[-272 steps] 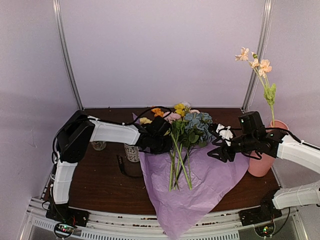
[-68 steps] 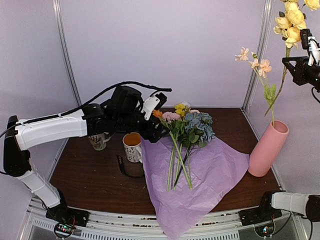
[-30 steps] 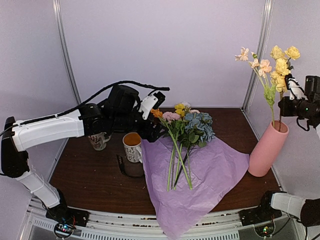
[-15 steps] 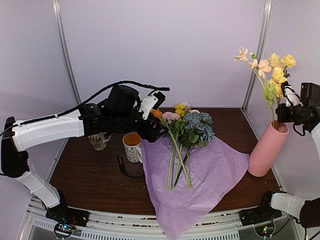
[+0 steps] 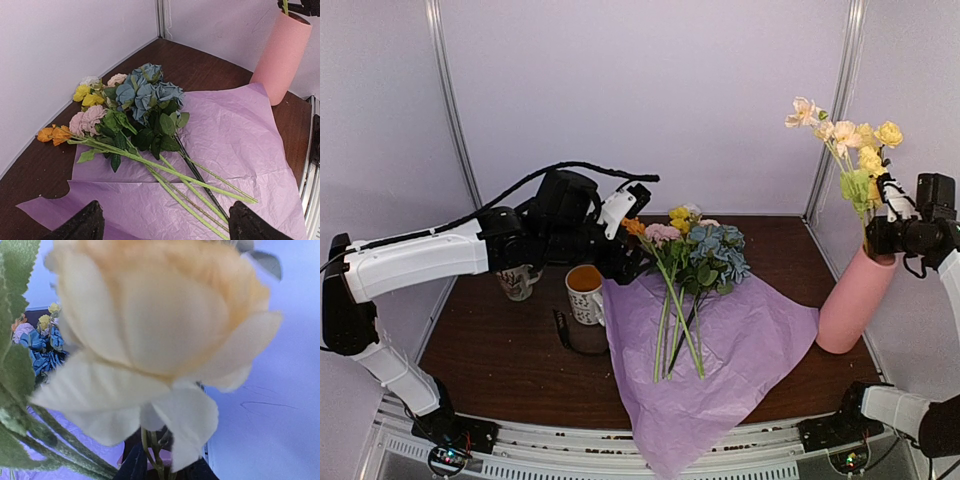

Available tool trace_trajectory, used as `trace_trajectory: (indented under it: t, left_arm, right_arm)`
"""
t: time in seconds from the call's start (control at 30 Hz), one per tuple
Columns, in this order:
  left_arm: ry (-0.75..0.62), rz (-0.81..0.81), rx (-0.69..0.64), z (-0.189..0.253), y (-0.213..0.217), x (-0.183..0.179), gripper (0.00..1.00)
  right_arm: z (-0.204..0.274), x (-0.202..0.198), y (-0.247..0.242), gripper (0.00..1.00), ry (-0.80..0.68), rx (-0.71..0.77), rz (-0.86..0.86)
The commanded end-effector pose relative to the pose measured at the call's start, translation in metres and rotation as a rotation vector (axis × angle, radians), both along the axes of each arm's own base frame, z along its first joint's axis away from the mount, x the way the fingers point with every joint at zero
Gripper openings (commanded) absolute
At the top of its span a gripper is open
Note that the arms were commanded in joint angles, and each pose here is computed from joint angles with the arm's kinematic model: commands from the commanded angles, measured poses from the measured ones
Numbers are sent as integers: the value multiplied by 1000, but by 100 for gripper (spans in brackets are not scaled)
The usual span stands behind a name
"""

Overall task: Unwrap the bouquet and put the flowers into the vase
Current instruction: Place the fake flower in the vase.

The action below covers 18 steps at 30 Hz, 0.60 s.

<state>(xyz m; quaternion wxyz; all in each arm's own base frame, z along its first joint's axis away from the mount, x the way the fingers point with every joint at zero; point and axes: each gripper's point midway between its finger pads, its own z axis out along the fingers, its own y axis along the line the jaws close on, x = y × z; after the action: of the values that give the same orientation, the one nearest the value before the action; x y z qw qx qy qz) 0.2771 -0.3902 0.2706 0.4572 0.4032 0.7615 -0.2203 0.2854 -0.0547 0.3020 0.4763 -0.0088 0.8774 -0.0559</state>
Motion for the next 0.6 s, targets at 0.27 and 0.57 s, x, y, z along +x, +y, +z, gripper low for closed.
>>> trace_trajectory:
  t: [0.27, 0.57]
  left_arm:
    - [-23, -21, -32, 15, -4, 0, 89]
    - [-22, -16, -27, 12, -4, 1, 89]
  right_arm:
    - [50, -22, 9, 34, -116, -14, 13]
    - [79, -42, 23, 37, -178, -1, 54]
